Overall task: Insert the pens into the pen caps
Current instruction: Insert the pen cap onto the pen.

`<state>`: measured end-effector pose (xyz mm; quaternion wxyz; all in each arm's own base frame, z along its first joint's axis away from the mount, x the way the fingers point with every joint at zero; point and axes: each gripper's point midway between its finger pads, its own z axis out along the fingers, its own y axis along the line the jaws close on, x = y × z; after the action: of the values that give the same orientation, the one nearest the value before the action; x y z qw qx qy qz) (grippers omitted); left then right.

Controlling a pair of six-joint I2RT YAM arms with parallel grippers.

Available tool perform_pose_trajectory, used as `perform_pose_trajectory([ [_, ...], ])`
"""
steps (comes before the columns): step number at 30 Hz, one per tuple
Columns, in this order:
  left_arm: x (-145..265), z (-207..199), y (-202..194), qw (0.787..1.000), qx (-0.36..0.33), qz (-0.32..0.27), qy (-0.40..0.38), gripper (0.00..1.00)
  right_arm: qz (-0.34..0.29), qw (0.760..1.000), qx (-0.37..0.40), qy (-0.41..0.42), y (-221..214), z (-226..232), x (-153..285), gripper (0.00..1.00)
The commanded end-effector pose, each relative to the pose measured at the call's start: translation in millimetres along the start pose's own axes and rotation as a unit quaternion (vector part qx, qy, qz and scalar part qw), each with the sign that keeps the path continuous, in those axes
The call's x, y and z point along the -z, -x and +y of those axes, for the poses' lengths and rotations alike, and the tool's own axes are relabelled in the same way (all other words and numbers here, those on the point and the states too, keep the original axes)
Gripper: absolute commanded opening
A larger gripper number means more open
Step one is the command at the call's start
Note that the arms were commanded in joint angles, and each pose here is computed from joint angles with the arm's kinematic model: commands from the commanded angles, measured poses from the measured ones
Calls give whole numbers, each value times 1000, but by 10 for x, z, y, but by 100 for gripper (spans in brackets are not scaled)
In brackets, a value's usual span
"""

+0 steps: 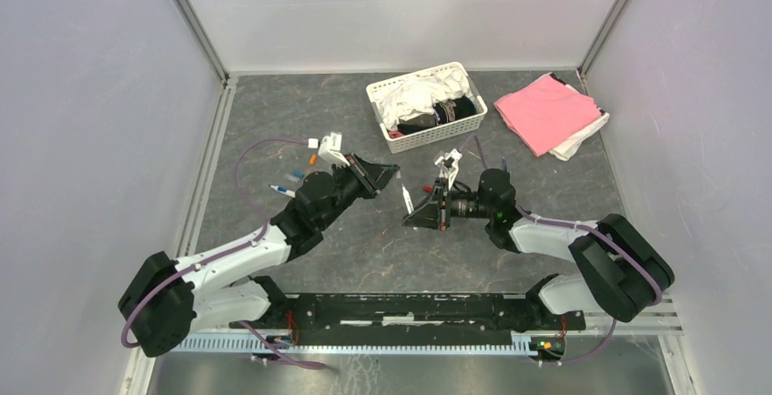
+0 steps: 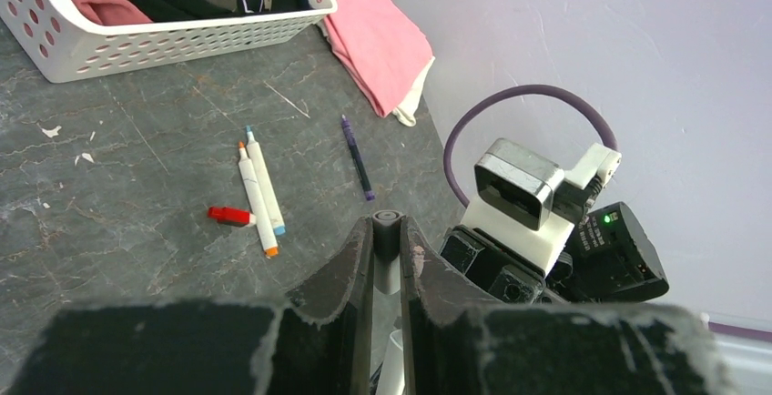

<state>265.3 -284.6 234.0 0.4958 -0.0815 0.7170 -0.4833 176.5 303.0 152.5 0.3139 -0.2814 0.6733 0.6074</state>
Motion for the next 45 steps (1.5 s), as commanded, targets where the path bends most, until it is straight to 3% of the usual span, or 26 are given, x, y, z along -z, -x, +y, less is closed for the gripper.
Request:
perform_pose_trajectory([
  [1,26,-105,23,1000,5,-4,-21,2,-25,999,21,12,230,66,-79,0],
  [45,18,-92,-89,1000,-9,4,-18,2,-26,1000,0,5,262,31,-112,0],
])
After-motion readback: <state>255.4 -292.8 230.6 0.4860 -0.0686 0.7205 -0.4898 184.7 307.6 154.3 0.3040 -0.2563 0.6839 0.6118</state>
